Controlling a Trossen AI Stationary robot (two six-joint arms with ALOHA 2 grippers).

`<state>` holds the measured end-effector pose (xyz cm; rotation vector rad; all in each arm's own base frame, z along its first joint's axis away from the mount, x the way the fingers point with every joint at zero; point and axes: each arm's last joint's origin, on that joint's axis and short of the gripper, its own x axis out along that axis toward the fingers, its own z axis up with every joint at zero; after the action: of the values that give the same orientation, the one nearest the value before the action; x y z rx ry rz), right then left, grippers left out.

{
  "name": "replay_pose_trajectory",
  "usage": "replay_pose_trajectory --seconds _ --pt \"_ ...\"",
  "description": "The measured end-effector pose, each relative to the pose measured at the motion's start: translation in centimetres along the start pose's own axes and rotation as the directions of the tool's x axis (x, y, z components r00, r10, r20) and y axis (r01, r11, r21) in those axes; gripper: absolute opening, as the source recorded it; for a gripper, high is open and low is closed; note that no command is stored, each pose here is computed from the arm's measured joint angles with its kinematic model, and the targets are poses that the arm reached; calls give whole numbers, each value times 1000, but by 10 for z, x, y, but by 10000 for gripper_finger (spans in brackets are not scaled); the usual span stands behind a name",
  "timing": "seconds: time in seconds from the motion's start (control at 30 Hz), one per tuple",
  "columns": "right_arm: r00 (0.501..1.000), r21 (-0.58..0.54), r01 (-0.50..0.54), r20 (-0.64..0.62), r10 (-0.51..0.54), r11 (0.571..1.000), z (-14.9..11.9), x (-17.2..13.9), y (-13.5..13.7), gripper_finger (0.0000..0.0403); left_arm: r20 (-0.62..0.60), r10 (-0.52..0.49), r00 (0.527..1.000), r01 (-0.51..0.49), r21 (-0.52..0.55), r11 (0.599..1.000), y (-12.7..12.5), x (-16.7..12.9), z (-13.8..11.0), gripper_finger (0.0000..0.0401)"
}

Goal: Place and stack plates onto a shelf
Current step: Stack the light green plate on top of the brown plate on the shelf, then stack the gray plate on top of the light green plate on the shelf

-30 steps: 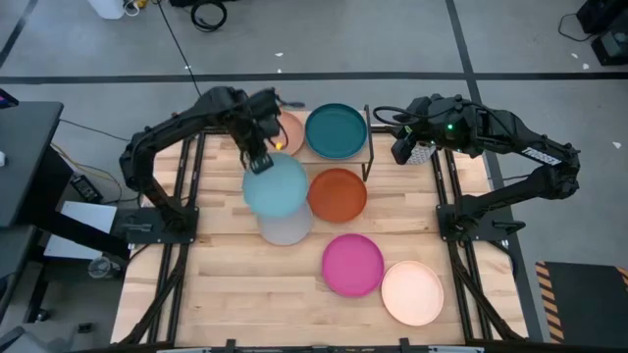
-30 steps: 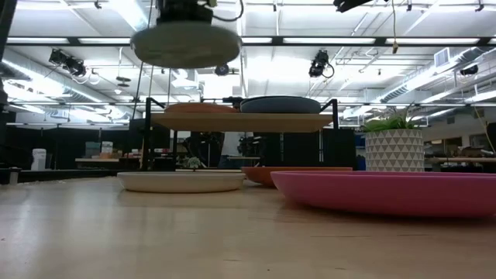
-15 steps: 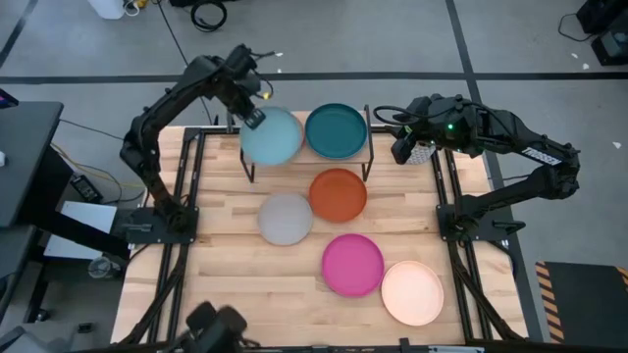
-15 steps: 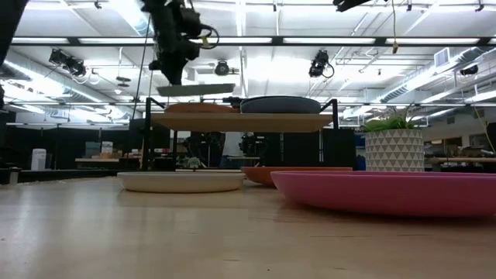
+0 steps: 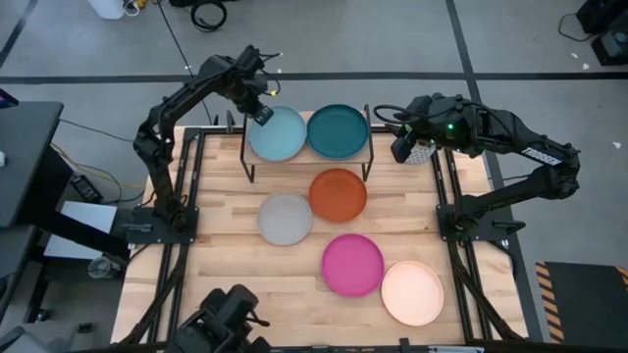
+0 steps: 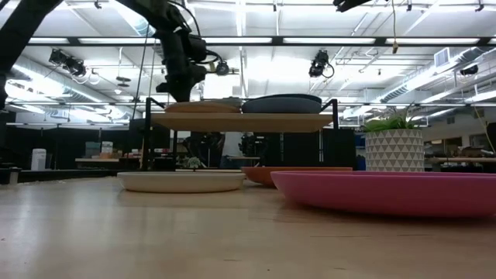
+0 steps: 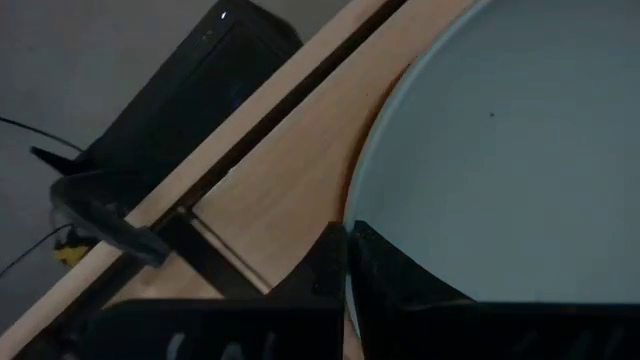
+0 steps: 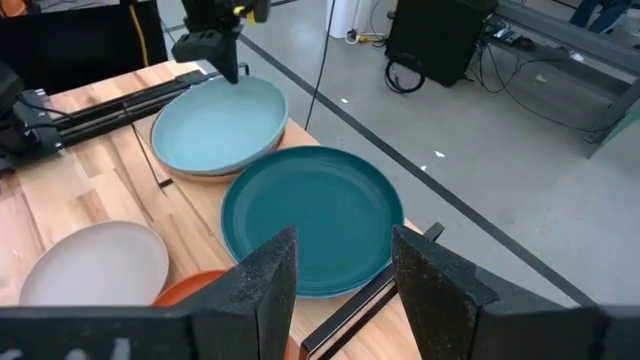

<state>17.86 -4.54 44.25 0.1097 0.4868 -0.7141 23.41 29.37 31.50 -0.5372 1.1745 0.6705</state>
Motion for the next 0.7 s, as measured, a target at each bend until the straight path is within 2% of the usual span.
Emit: replay_pose_trajectory --seconds 0.27,0.4,0.53,0.6,0.7 --pt "1000 -3 2 7 -2 1000 1 0 0 170 -30 29 999 -29 12 1000 0 1 -2 16" --pt "1000 -7 2 11 -1 1000 1 0 0 170 -15 34 999 -34 12 999 0 1 -1 51" --pt "1000 -10 2 11 -2 1000 1 0 0 170 19 36 999 -36 9 999 2 -4 3 104" --pt "1000 -12 2 9 -1 1000 1 1 1 170 75 -7 997 4 33 999 2 -16 8 129" --pt "1000 -33 -21 -7 20 999 1 5 3 170 192 -134 972 98 190 977 -12 -52 10 151"
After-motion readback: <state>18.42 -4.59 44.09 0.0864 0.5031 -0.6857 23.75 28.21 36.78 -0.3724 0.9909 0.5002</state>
